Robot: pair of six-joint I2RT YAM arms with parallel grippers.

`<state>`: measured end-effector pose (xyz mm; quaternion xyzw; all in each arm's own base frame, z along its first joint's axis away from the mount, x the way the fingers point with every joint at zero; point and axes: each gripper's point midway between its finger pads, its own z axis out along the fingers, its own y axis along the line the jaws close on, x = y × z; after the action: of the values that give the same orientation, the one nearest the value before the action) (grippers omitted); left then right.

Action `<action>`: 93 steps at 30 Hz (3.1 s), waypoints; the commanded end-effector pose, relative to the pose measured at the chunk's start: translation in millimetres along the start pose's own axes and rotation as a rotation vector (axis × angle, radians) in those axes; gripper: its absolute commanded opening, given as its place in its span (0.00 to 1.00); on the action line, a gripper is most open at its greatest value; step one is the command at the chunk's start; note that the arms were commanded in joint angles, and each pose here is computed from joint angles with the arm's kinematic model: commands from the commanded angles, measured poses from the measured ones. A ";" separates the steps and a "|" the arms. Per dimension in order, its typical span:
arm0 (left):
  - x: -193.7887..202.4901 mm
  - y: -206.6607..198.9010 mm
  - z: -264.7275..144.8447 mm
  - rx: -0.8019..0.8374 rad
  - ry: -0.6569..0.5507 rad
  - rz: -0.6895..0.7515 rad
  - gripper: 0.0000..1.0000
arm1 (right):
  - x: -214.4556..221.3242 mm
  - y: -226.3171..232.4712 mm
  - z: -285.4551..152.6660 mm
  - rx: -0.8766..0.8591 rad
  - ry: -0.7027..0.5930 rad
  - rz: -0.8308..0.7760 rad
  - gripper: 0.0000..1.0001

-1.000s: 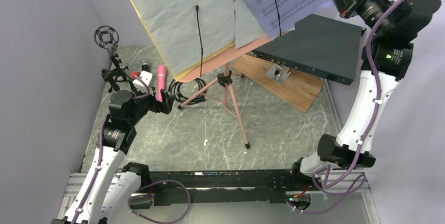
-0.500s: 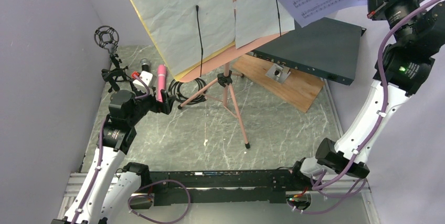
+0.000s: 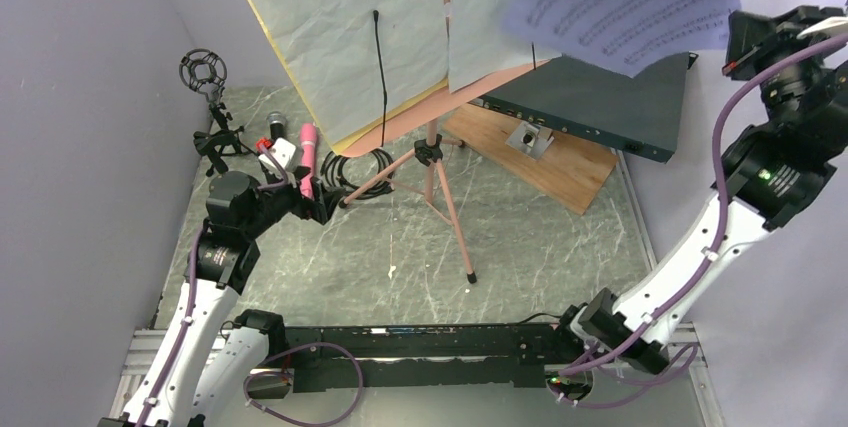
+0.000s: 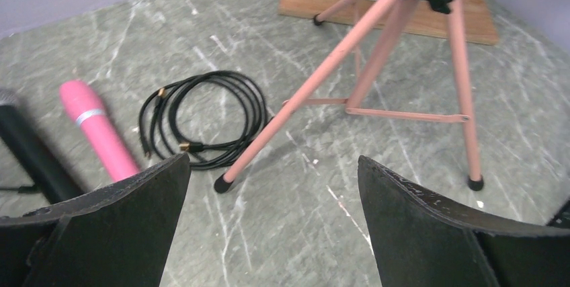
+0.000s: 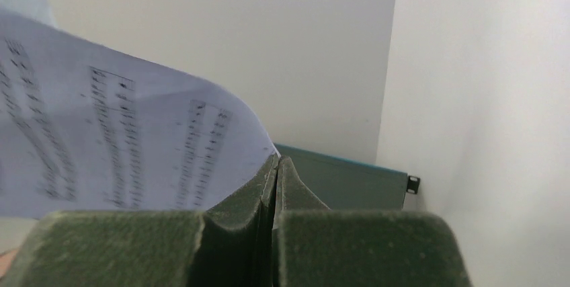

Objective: Pack up the instrument practice props
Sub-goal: Pick up the sheet music from the music stand.

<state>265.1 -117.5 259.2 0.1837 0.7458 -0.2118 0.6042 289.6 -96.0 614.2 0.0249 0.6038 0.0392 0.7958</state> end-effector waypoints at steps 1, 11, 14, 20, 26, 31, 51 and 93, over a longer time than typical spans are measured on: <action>-17.4 -32.7 -1.4 0.197 -0.074 0.047 1.00 | 1.2 17.4 -26.6 -0.018 -0.005 -0.124 0.00; -23.4 -78.4 -7.2 0.469 -0.122 0.020 0.99 | 67.4 42.8 -83.7 -0.040 0.186 -0.282 0.00; -23.3 -91.4 -9.7 0.531 -0.130 0.025 1.00 | 89.6 53.3 -103.3 -0.065 0.254 -0.314 0.00; -20.7 -118.9 -12.3 0.643 -0.159 0.020 0.99 | 115.8 83.5 -138.2 -0.170 0.347 -0.399 0.00; -31.9 -134.0 -11.6 0.693 -0.198 -0.060 0.99 | 135.1 102.8 -165.8 -0.226 0.417 -0.438 0.00; -40.6 -146.2 -7.1 0.718 -0.223 -0.173 0.99 | 157.6 123.2 -182.7 -0.320 0.459 -0.378 0.00; -14.5 -213.2 53.7 0.698 -0.048 -0.672 1.00 | 222.7 162.7 -204.9 -0.600 0.465 -0.041 0.00; 19.5 -185.9 31.5 0.571 -0.167 0.041 0.91 | 255.1 163.1 -183.7 -0.816 0.451 0.168 0.00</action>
<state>191.4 -291.1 221.3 0.3394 0.6358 -0.4075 0.5608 166.2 91.9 333.1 -0.2383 0.6990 0.3403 0.5821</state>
